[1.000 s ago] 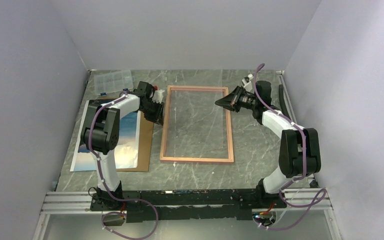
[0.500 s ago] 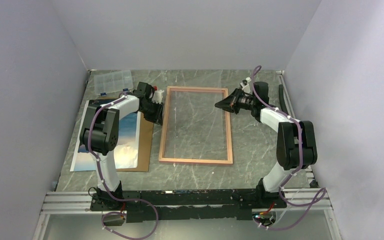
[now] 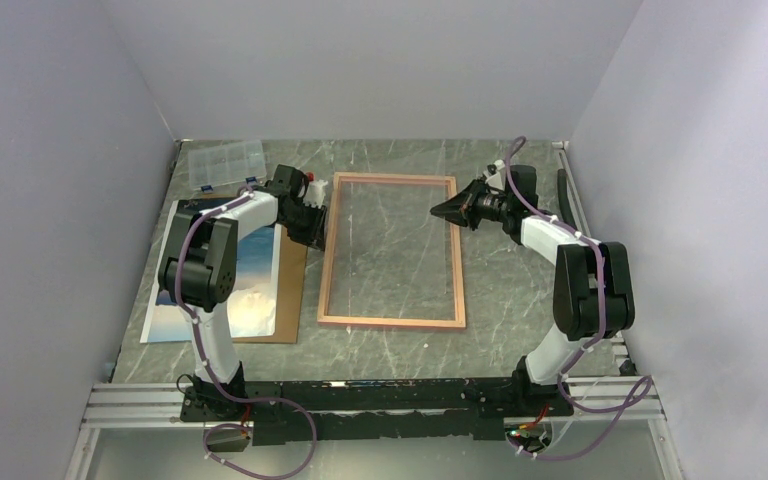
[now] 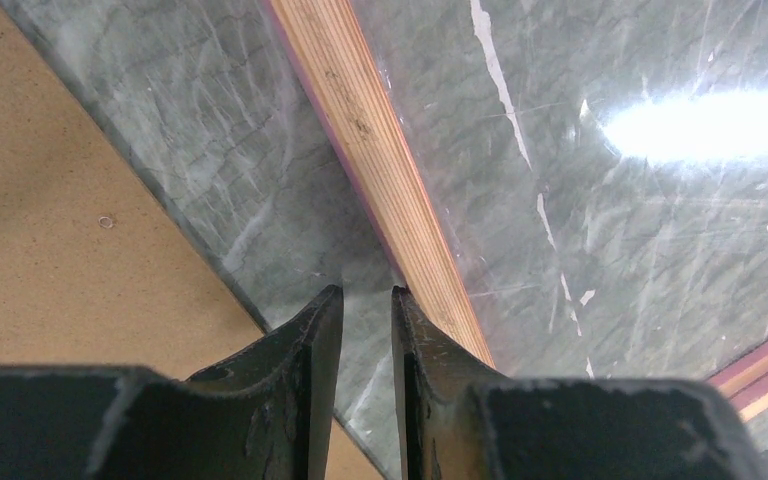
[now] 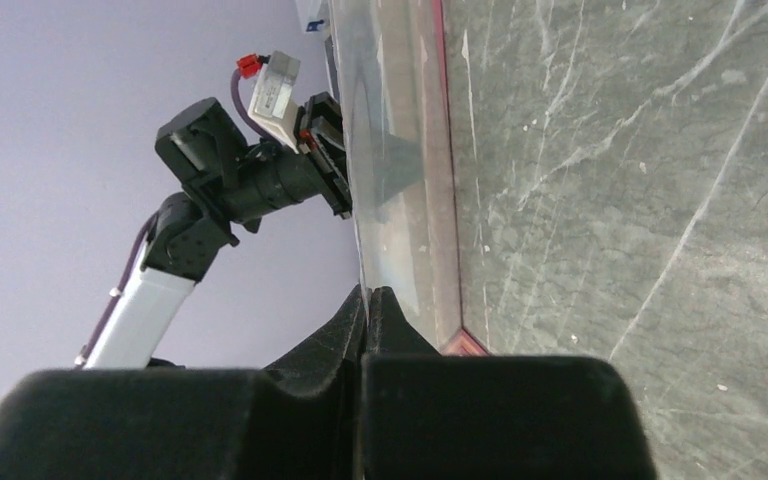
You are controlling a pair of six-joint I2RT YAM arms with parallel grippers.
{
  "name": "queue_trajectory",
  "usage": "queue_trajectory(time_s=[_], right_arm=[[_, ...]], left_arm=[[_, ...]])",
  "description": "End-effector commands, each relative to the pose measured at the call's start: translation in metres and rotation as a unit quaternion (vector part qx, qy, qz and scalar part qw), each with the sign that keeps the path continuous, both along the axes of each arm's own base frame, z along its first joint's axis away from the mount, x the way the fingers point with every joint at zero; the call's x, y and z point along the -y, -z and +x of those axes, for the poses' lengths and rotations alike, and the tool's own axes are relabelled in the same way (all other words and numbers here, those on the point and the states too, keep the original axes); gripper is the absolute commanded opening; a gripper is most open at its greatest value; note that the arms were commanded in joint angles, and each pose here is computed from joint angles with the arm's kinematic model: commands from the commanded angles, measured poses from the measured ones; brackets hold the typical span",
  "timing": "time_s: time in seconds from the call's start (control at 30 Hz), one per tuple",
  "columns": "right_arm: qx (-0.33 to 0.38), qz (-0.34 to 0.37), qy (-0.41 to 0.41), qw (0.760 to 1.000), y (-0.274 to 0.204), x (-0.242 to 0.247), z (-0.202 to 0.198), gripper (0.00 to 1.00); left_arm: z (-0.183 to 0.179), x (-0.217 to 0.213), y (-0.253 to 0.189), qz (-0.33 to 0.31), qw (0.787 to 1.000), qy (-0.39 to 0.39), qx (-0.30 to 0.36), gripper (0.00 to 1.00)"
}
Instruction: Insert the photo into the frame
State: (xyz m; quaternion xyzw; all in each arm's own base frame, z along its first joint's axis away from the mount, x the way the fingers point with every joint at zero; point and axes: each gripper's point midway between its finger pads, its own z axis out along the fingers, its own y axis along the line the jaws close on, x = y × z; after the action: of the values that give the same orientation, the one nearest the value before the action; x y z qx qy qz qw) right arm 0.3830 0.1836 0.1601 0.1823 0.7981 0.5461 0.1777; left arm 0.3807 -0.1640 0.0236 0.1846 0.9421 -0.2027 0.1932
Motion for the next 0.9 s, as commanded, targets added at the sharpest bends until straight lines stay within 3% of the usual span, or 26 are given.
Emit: queue_trajectory(time_s=[0.0,0.27,0.87], right_arm=[[0.017,0.021,0.017,0.999,-0.031,-0.005,0.002,0.00],[0.022,0.022,0.004,1.000,-0.045,-0.034,-0.006,0.00],[0.030,0.036,0.037,0.998,-0.072,-0.041,-0.001,0.00]], left_arm=[[-0.003,0.006,-0.013,-0.016,1.000,0.010,0.013,0.31],[-0.008,0.007,-0.007,-0.016,1.000,0.009,0.010,0.30],[-0.012,0.007,-0.003,-0.018,1.000,0.009,0.006,0.30]])
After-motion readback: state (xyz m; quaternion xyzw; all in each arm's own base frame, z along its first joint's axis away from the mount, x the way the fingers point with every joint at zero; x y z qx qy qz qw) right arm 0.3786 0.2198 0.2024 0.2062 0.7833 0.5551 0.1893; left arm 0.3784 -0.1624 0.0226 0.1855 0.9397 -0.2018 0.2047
